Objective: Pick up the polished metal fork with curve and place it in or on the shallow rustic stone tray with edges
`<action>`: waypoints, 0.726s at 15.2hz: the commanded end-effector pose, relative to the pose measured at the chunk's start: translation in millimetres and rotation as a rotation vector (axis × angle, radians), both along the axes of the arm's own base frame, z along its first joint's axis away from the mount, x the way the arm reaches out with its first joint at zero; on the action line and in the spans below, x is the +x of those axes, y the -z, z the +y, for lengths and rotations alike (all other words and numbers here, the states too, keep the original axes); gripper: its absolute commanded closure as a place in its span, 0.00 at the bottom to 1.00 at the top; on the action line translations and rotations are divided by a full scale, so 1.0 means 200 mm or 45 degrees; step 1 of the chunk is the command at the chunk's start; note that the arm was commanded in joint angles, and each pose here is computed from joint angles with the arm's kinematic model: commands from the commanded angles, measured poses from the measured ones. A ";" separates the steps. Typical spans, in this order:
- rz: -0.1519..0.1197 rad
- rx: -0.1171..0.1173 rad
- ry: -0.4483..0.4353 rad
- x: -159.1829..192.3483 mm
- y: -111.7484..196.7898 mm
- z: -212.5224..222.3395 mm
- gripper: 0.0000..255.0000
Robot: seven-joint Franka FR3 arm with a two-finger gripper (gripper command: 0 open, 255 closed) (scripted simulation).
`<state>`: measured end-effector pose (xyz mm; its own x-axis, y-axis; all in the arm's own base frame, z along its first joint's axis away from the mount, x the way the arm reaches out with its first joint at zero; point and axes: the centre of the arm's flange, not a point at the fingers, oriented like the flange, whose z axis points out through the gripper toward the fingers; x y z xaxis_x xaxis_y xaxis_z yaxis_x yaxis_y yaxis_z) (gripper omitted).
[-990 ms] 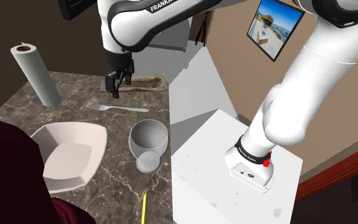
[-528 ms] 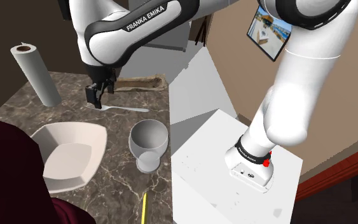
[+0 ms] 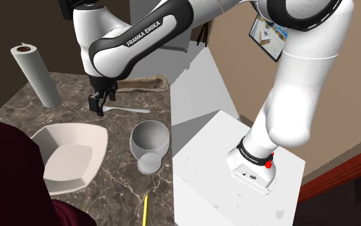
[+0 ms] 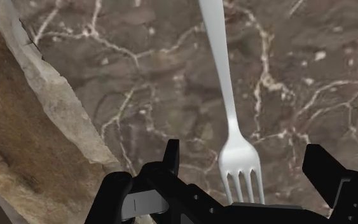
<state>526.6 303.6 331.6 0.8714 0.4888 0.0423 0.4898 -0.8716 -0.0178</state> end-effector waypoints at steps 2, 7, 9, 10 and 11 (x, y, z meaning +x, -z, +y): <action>0.000 0.000 0.000 0.00 0.00 0.00 0.00; 0.000 0.000 0.000 0.00 0.00 0.00 1.00; 0.000 0.000 0.000 0.00 0.00 0.00 1.00; 0.000 0.000 0.000 0.00 0.00 0.00 1.00; 0.000 0.000 0.000 0.00 0.00 0.00 1.00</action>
